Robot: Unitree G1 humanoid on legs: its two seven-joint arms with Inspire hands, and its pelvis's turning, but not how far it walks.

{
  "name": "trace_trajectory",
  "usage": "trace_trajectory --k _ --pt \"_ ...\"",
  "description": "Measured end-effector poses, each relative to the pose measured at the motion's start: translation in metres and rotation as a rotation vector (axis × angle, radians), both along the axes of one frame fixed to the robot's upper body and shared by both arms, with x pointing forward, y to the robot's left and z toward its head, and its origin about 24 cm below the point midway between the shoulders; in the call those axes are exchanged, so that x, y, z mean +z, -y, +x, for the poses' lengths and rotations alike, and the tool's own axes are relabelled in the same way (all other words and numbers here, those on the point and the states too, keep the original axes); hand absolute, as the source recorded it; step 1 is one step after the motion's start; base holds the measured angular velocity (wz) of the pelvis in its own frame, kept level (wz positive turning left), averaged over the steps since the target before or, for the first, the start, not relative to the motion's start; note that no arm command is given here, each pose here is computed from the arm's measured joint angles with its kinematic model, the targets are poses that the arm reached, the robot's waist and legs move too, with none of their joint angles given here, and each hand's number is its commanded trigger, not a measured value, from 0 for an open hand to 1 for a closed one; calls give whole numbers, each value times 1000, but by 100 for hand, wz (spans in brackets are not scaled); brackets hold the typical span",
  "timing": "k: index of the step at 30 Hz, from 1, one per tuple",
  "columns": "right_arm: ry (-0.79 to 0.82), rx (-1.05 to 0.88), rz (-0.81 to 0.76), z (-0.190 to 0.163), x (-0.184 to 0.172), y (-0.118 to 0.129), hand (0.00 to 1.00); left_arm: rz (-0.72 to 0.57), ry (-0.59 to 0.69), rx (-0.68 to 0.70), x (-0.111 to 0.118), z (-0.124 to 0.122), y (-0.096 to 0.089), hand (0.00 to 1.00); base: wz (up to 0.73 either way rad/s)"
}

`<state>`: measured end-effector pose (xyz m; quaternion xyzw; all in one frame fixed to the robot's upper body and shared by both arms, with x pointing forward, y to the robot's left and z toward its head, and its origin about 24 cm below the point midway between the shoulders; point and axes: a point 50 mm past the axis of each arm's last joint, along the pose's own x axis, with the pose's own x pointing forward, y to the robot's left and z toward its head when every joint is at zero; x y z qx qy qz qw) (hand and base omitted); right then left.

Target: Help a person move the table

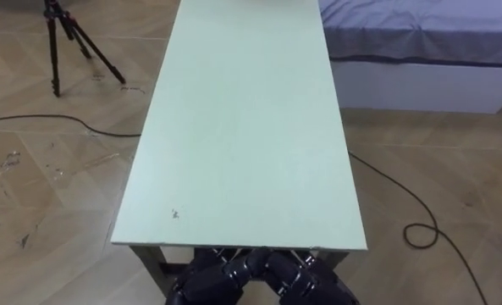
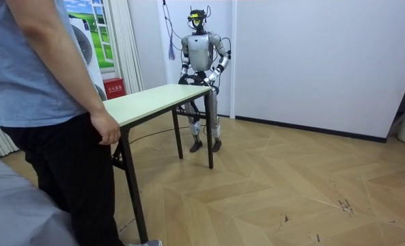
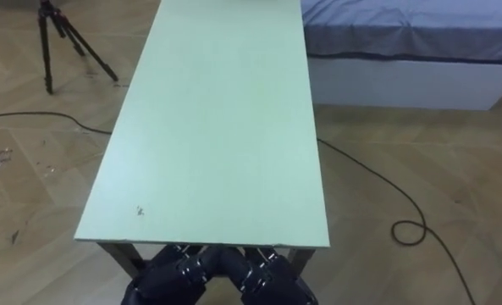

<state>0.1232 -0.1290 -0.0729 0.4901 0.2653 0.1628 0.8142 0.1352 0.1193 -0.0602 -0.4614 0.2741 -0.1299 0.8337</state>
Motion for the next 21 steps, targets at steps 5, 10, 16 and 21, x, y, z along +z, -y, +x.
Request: trace_trajectory --k 5,10,16,21 --pt "1 5 -3 2 1 -1 0 -40 -35 41 1 1 -2 0 0" --pt "0 3 -8 4 1 0 0 -57 -66 95 2 6 -8 0 -1" --pt "-21 -13 -1 8 1 2 0 -94 -104 163 3 11 -14 0 -8" --pt "-77 -70 70 14 2 4 0 -162 -148 300 2 22 -30 0 0"
